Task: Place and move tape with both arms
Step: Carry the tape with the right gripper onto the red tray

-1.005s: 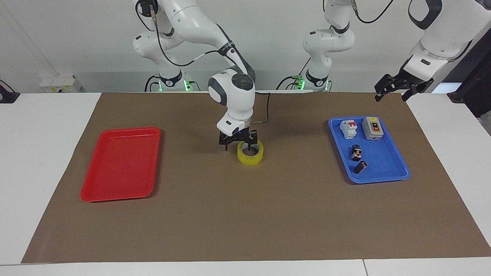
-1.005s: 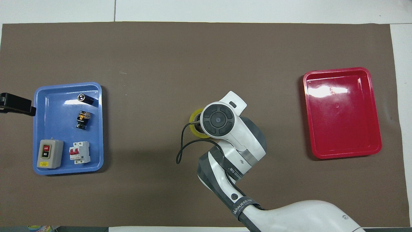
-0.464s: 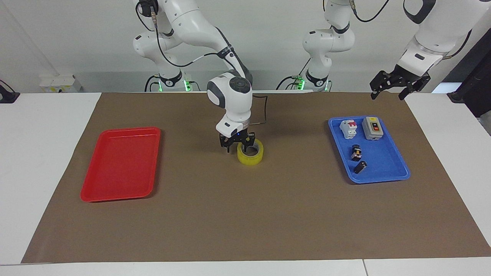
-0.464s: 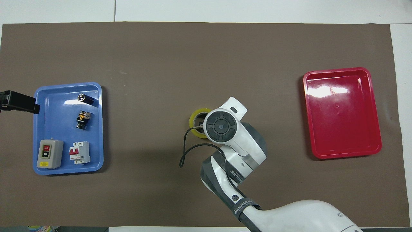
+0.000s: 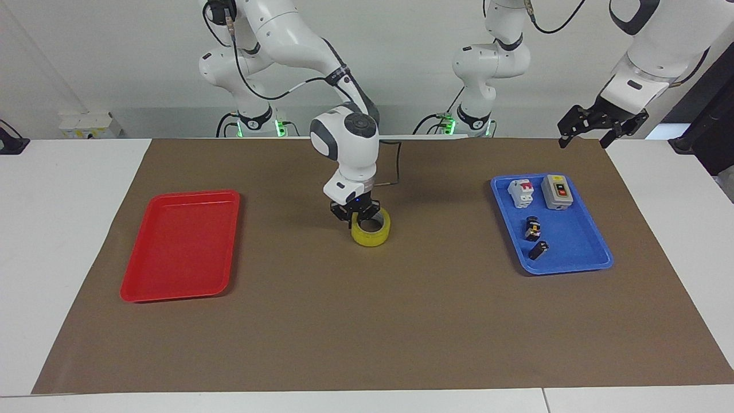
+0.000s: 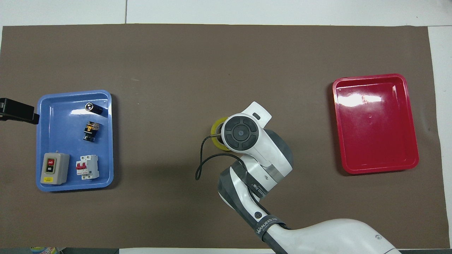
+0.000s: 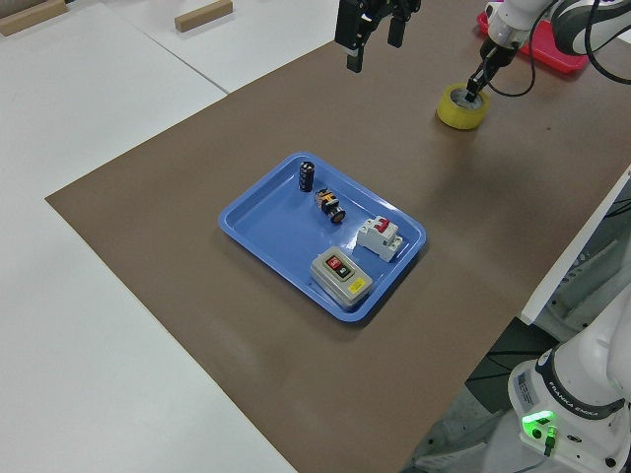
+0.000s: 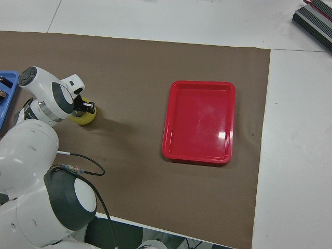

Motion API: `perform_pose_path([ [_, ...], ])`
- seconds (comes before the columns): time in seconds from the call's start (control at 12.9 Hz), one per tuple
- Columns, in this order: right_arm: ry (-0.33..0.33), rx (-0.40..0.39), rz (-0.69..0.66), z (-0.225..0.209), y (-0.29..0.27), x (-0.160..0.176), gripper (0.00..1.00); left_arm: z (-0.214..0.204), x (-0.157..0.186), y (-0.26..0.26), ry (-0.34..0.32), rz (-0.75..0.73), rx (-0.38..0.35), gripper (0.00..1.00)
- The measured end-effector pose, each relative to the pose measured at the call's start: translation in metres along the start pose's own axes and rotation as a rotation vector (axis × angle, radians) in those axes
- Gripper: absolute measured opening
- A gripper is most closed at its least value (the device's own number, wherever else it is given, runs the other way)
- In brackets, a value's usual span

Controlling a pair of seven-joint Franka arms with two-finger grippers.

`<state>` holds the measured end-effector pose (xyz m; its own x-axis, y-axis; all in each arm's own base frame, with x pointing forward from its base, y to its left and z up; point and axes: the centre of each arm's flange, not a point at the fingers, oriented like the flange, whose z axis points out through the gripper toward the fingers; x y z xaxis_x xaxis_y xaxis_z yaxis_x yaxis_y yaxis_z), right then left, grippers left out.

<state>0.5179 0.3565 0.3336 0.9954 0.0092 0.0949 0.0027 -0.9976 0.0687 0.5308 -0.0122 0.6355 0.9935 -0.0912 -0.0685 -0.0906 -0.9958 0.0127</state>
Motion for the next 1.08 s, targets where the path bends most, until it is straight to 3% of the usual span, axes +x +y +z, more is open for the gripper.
perform_pose_path([
  [0.15,-0.008,-0.016,0.028,-0.026,0.038,0.031,0.21,-0.001,0.001,0.0,0.011,-0.003,0.001,1.0],
  [0.31,-0.031,-0.034,0.013,-0.06,0.123,0.066,0.21,-0.001,0.001,-0.001,0.012,-0.007,0.001,1.0],
  [0.54,-0.07,-0.044,-0.021,-0.09,0.232,0.083,0.21,-0.001,0.001,-0.001,0.013,-0.007,0.001,1.0],
  [0.93,-0.11,-0.026,-0.101,-0.065,0.41,0.082,0.21,-0.001,0.001,0.001,0.013,-0.004,0.001,1.0],
  [1.08,-0.08,0.056,-0.096,-0.042,0.46,0.066,0.21,-0.001,0.001,0.0,0.013,-0.005,0.001,1.0],
])
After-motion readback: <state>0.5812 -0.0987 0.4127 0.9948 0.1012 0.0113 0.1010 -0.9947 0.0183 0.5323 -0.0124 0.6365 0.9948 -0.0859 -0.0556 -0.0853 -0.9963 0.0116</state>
